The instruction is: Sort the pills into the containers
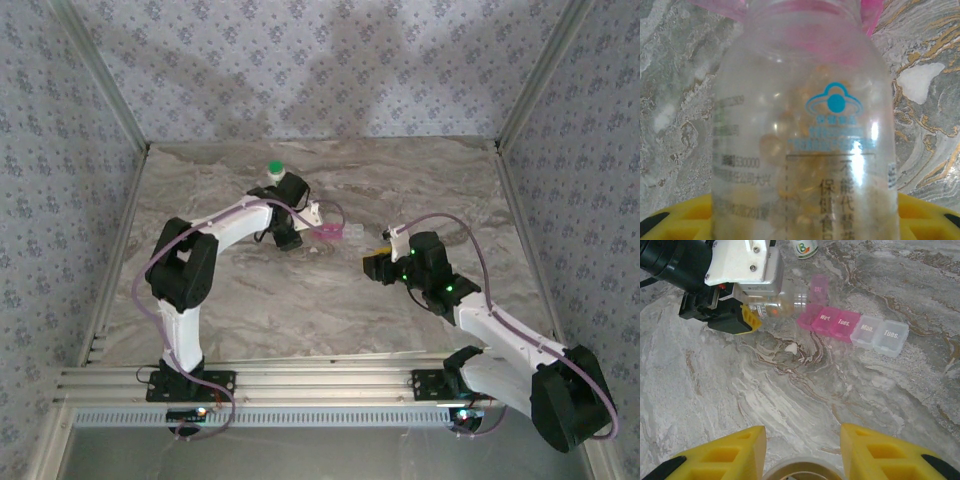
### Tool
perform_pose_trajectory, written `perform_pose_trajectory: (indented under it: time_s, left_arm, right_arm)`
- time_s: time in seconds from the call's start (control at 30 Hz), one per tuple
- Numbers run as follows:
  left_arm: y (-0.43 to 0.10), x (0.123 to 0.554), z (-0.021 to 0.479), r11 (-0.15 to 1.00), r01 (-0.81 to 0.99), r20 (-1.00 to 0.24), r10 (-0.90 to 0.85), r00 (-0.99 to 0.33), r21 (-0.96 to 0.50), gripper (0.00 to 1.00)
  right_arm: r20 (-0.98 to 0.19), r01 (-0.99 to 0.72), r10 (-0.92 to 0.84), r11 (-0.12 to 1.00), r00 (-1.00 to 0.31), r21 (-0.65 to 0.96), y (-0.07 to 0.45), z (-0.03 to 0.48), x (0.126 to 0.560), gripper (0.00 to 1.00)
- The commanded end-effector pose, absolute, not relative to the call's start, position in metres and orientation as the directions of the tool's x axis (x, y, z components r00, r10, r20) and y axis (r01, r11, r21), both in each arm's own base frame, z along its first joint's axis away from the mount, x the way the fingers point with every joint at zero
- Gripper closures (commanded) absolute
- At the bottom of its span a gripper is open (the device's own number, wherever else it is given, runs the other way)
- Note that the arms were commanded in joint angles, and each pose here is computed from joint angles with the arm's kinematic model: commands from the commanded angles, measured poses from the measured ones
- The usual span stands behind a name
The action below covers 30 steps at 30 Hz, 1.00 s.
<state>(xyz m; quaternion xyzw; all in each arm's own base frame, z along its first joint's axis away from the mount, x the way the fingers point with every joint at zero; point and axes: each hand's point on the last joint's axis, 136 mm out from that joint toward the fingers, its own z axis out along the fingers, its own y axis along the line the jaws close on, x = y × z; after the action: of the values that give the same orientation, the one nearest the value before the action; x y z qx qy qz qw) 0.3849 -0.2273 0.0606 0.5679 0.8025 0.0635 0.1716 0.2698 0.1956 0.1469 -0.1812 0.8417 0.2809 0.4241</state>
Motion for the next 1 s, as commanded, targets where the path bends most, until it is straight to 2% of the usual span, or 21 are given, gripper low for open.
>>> perform_pose_trajectory:
  time_s: [0.0,0.97]
  left_arm:
    - [-0.2273,0.3863,0.0614,0.315,0.902,-0.168,0.946,-0.276,0.295,1.0]
    - [-0.2288,0.3866,0.0656,0.149,0.925,0.032,0.985,-0.171,0.351,1.0]
  right_arm:
    - [-0.824,-0.547,-0.044,0.768,-0.565,0.334,0.1984,0.1596,0.2738,1.0]
    - [-0.822,-0.553,-0.045,0.76,-0.568,0.341,0.1996,0.1609,0.2714,1.0]
